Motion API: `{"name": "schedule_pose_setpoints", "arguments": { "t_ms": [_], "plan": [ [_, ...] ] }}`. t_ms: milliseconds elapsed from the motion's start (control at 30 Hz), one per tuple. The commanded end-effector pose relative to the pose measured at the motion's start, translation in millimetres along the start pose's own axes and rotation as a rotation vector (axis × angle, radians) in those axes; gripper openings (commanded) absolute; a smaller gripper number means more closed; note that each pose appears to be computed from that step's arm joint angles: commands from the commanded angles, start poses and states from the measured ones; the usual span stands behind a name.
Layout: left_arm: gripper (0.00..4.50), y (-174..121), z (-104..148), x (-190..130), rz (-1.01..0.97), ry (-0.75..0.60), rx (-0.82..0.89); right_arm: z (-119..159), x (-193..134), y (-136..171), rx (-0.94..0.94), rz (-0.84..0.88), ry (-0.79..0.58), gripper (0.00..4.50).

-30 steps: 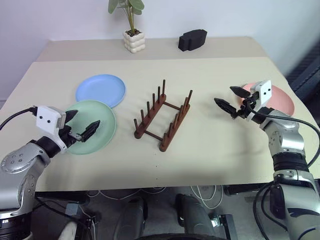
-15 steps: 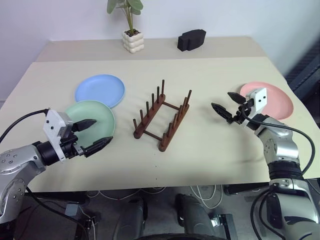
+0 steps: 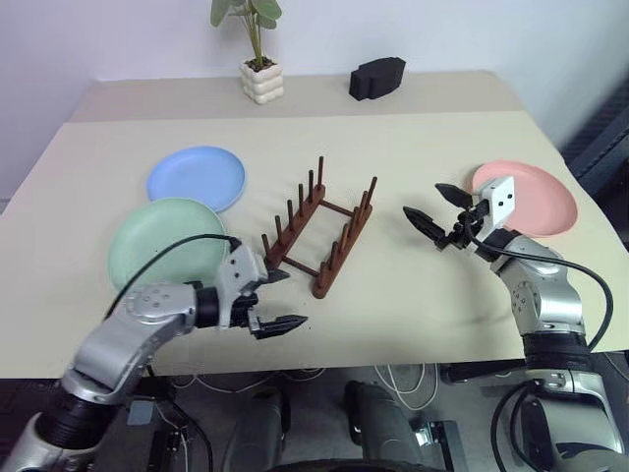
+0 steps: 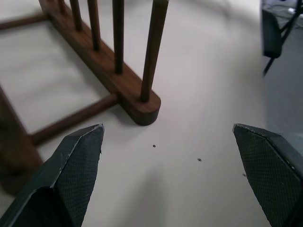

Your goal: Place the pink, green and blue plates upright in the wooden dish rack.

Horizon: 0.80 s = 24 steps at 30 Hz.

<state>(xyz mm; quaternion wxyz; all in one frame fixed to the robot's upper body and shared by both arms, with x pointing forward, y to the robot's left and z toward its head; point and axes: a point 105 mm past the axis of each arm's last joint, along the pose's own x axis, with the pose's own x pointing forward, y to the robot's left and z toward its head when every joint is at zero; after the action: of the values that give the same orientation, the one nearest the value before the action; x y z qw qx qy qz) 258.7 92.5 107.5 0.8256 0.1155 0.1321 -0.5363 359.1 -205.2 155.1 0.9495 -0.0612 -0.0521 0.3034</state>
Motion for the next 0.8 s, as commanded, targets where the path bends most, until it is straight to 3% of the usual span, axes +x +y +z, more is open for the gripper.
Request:
{"name": "schedule_pose_setpoints", "arguments": {
  "t_ms": [33, 633, 800],
  "plan": [
    [4.50, 4.5, 2.7, 12.4, 0.058, 0.002, 0.011, 15.6, -7.2, -1.2, -0.027, -0.019, -0.041, 4.46],
    [4.50, 18.6, -4.2, 57.6, 0.207, 0.044, -0.132, 23.4, -15.1, -5.4, -0.047, -0.065, -0.039, 4.46],
    [2.15, 20.9, -3.5, 57.0, 0.230, 0.035, -0.139, 22.0, -15.2, -4.7, -0.046, -0.065, -0.037, 4.50]
  ]
}}
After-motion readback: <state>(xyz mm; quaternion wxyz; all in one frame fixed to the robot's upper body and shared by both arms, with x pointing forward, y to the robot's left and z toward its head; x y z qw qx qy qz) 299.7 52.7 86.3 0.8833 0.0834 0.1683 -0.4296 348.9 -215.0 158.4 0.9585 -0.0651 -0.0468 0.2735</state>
